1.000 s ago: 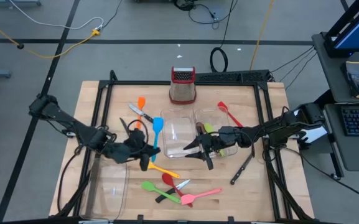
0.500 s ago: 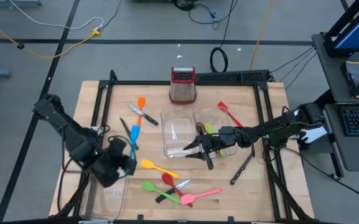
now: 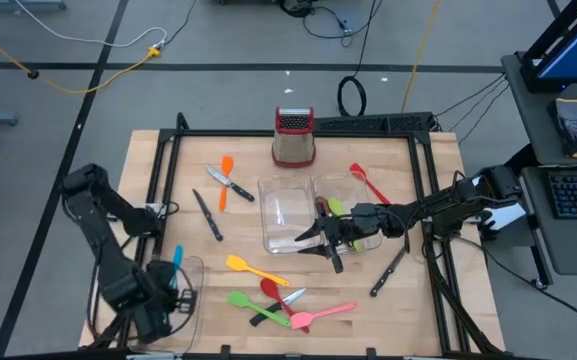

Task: Pick & Place Kitchen Items
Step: Put the blue spatula into the left transparent bin

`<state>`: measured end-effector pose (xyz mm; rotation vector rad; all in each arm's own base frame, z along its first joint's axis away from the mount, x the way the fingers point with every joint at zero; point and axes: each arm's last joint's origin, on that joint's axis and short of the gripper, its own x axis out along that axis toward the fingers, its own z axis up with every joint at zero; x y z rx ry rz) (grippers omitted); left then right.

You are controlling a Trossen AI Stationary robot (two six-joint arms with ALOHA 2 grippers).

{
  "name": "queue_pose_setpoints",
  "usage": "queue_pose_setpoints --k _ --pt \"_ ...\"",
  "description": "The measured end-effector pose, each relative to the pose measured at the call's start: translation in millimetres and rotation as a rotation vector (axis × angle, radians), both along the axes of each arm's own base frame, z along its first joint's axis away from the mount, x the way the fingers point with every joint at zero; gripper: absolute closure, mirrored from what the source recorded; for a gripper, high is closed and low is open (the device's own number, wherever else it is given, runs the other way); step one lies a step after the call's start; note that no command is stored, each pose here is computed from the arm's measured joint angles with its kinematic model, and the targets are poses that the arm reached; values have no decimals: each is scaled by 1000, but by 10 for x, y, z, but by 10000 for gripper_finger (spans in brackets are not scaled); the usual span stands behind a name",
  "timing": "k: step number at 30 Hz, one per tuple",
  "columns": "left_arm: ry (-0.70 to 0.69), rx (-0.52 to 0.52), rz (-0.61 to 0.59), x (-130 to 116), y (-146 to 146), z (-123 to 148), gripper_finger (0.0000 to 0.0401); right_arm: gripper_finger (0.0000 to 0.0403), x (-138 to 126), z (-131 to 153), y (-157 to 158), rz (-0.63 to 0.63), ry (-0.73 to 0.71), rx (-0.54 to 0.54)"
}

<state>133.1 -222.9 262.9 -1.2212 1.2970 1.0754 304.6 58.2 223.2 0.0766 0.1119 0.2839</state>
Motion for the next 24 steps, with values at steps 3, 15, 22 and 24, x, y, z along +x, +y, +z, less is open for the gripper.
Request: queue_pose_setpoints --k 3,15,22,24 --pt "-3 -10 -8 11 -83 -61 387 267 0 1 0 0 -1 0" --pt "70 -35 -85 -43 -318 -263 387 270 0 1 -1 -4 2 9" --pt "74 -13 -143 -32 -347 -328 387 270 0 1 -1 -6 7 26" --pt "65 -7 -163 -29 -349 -333 387 272 0 1 -1 -6 7 29"
